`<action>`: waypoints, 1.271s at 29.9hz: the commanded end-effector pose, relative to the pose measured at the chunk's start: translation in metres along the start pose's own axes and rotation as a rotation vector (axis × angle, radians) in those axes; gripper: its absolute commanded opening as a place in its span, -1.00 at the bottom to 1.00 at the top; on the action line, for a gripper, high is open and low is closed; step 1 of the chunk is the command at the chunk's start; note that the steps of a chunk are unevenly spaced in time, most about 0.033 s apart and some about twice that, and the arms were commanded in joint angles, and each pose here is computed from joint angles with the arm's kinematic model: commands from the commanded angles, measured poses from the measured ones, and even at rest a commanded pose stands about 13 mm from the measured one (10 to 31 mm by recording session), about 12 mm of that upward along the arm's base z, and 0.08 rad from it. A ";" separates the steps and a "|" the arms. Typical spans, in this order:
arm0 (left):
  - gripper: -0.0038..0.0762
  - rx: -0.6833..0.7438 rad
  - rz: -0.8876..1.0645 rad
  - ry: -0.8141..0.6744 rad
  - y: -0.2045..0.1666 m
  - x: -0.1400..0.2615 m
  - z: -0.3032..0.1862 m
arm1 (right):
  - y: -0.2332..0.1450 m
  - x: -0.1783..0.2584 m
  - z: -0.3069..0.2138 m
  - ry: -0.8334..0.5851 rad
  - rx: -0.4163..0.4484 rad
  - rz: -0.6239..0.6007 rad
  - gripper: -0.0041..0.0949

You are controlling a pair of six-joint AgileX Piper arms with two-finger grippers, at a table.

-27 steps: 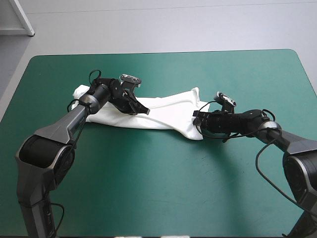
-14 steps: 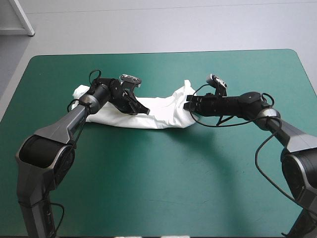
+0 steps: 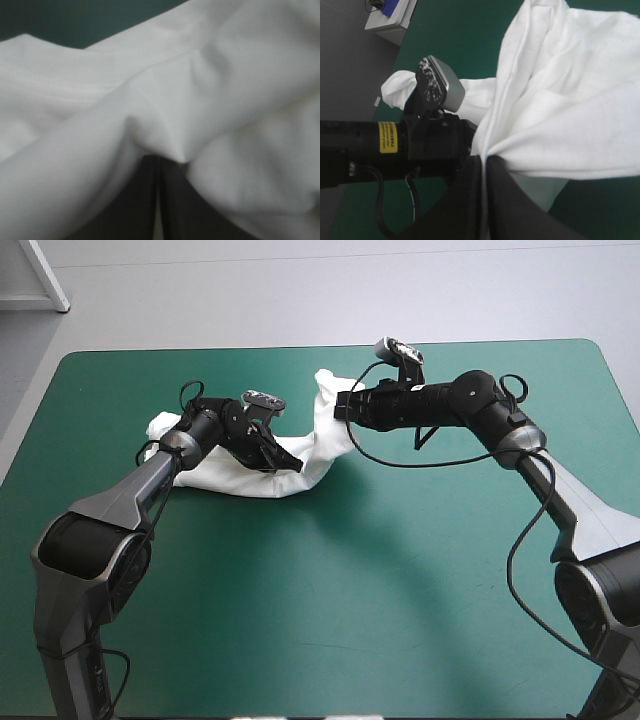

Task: Fold the cloth

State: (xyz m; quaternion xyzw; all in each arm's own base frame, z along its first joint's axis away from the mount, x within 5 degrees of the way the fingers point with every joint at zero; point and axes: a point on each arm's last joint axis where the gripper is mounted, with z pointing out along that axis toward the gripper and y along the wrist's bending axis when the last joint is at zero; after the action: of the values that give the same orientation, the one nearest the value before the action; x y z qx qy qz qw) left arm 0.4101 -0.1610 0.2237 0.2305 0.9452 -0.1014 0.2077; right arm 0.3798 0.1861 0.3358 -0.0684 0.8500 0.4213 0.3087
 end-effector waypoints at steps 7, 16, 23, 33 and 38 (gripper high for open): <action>-0.86 -0.003 0.011 -0.107 -0.007 -0.015 -0.042 | 0.041 -0.023 -0.028 -0.113 -0.090 -0.045 -0.95; -0.86 -0.148 0.060 -0.234 -0.004 -0.017 -0.144 | 0.045 -0.024 -0.030 -0.103 -0.104 -0.057 -0.95; -0.86 -0.363 0.028 -0.060 0.008 0.012 -0.190 | 0.064 -0.026 -0.021 -0.096 -0.149 -0.100 -0.95; -0.86 -0.448 0.007 -0.117 0.001 0.039 -0.255 | 0.104 -0.025 0.034 -0.031 -0.279 -0.136 -0.95; -0.86 -0.454 -0.026 -0.218 -0.007 0.054 -0.292 | 0.121 -0.019 0.072 -0.005 -0.345 -0.137 -0.95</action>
State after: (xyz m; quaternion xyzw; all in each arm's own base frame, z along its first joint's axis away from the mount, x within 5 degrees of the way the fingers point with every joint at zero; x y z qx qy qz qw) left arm 0.2911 -0.0734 0.4316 0.1774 0.9268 0.0860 0.3195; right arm 0.3956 0.3043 0.3569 -0.1732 0.7983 0.4966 0.2935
